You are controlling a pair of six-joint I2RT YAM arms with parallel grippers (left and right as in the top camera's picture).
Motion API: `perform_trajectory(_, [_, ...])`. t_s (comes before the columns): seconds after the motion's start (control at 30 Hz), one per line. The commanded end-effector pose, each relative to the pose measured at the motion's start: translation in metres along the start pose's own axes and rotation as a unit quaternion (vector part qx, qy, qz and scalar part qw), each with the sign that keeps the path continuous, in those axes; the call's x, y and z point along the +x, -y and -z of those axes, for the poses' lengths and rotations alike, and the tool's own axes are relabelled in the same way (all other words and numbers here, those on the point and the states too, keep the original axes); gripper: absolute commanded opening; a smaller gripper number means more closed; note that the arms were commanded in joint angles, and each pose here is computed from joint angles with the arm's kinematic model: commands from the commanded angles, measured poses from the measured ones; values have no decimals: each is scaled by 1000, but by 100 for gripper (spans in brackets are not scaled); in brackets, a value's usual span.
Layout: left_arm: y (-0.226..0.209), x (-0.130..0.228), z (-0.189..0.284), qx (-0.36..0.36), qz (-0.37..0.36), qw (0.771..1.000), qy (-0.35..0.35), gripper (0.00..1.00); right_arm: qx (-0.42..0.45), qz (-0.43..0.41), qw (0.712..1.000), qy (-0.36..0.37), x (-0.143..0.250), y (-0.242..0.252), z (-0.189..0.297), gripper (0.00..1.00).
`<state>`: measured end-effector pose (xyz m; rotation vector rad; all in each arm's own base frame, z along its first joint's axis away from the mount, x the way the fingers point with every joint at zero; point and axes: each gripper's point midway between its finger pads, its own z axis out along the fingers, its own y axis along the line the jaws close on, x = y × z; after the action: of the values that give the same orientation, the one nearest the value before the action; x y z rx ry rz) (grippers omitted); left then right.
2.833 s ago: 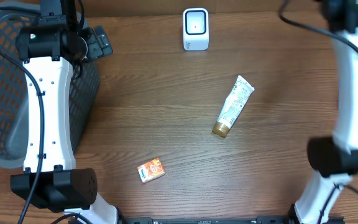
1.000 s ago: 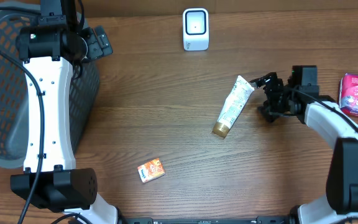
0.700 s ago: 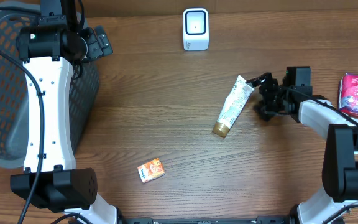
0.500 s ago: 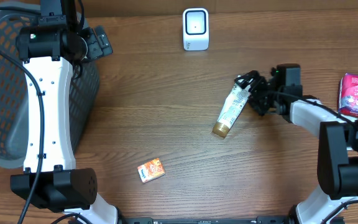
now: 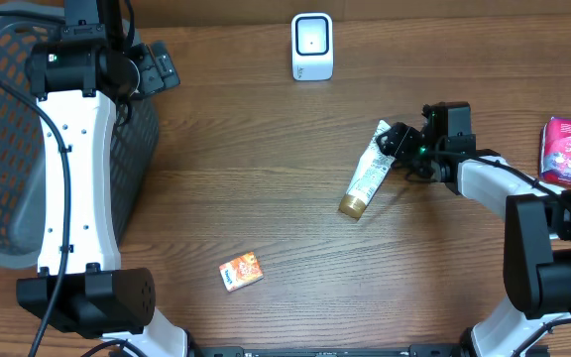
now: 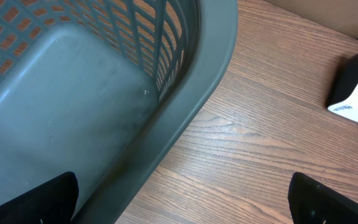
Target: Scan the item barcode
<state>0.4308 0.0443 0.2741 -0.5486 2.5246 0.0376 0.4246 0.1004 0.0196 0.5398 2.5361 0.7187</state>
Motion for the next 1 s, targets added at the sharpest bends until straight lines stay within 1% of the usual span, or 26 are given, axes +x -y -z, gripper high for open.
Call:
perform_trajectory(0.0, [1,2,-5,0,-2,1000,-7,100,24,56,998,-14,3,9,-1,100])
perform_trajectory(0.1, [1,2,-5,0,-2,1000,-7,100,35,60,997,-32,1,1,14,100])
perform_trajectory(0.2, [1,2,-5,0,-2,1000,-8,100,44,66,996,-44,-10,-18,41,100])
perform_trajectory(0.27, [1,2,-5,0,-2,1000,-8,100,69,61,995,-48,-18,-27,66,100])
perform_trajectory(0.37, [1,2,-5,0,-2,1000,-8,100,142,21,988,-57,-27,-30,112,100])
perform_trajectory(0.43, [1,2,-5,0,-2,1000,-8,100,142,19,988,-63,-33,-45,134,100])
perform_trajectory(0.53, [1,2,-5,0,-2,1000,-7,100,106,37,991,-71,-39,-74,155,100])
perform_trajectory(0.57, [1,2,-5,0,-2,1000,-8,100,101,51,991,-63,-44,-78,158,93])
perform_trajectory(0.63, [1,2,-5,0,-2,1000,-7,100,76,55,994,-47,-52,-89,156,84])
perform_trajectory(0.7, [1,2,-5,0,-2,1000,-7,100,55,58,996,-44,-56,-98,154,100])
perform_trajectory(0.73, [1,2,-5,0,-2,1000,-7,100,59,48,996,-48,-54,-95,152,100])
perform_trajectory(0.83, [1,2,-5,0,-2,1000,-8,100,116,-30,991,-60,-46,-72,145,100])
perform_trajectory(0.9, [1,2,-5,0,-2,1000,-7,100,158,-46,984,-76,-37,-56,134,100])
perform_trajectory(0.97, [1,2,-5,0,-2,1000,-8,100,170,-45,979,-103,-25,-53,120,100])
